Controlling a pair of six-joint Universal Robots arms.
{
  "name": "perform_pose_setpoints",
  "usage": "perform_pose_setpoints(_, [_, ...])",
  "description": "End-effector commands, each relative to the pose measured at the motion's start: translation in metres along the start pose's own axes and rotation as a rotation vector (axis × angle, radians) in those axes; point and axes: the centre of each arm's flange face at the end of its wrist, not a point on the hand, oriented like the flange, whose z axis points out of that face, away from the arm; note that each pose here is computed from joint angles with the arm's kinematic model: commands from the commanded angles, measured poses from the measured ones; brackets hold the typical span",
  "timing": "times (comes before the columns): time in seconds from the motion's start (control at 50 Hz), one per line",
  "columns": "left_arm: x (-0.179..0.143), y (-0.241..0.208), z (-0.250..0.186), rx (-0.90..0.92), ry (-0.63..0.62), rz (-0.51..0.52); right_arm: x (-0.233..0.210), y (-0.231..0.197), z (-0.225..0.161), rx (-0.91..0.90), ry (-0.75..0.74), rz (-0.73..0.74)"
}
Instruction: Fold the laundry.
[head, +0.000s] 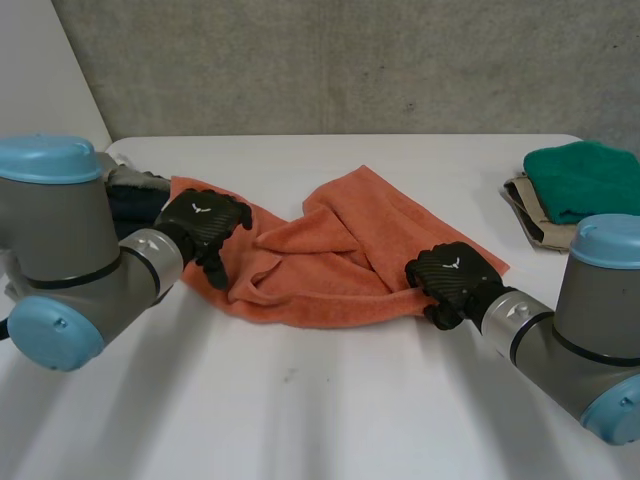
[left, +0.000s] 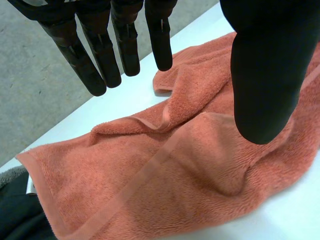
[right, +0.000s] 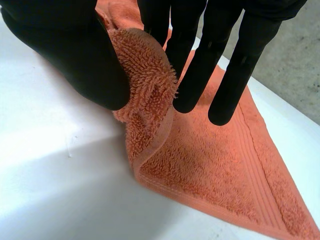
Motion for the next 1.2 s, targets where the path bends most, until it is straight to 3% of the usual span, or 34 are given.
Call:
perform_pose_setpoints(0.02, [-0.006,0.01,0.014,0.047,0.111,0.112,0.001,0.004,0.0,-0.015,0.001,0.019])
perform_pose_setpoints(0.24, [-0.003,0.019,0.025,0.0,0.261,0.351,0.005,0.007,-0.001,-0.024,0.013,0.031])
perform_pose_setpoints(0.36, [0.011,0.026,0.026,-0.001,0.349,0.398,0.009,0.008,-0.001,-0.029,0.022,0.031])
perform_pose_setpoints(0.54, [0.027,0.03,0.032,0.004,0.377,0.399,0.009,0.008,-0.001,-0.032,0.022,0.031])
perform_pose_setpoints(0.66, [0.032,0.032,0.038,0.007,0.336,0.437,0.012,0.007,-0.002,-0.033,0.029,0.034])
perform_pose_setpoints(0.76, [0.013,0.012,0.03,-0.036,0.196,0.458,0.023,-0.009,-0.01,-0.024,0.059,0.018])
perform_pose_setpoints(0.9, [0.002,-0.077,-0.022,0.189,0.105,0.343,0.053,-0.075,-0.04,0.079,0.188,-0.093])
perform_pose_setpoints(0.96, [-0.012,-0.143,-0.074,0.38,0.015,0.212,0.07,-0.121,-0.062,0.171,0.283,-0.126])
perform_pose_setpoints(1.04, [-0.023,-0.178,-0.112,0.494,-0.045,0.085,0.084,-0.171,-0.095,0.225,0.354,-0.147])
perform_pose_setpoints(1.1, [-0.029,-0.184,-0.124,0.498,-0.08,0.033,0.088,-0.183,-0.104,0.203,0.343,-0.14])
perform_pose_setpoints(1.2, [-0.028,-0.16,-0.114,0.313,-0.083,0.029,0.09,-0.177,-0.092,0.079,0.243,-0.119])
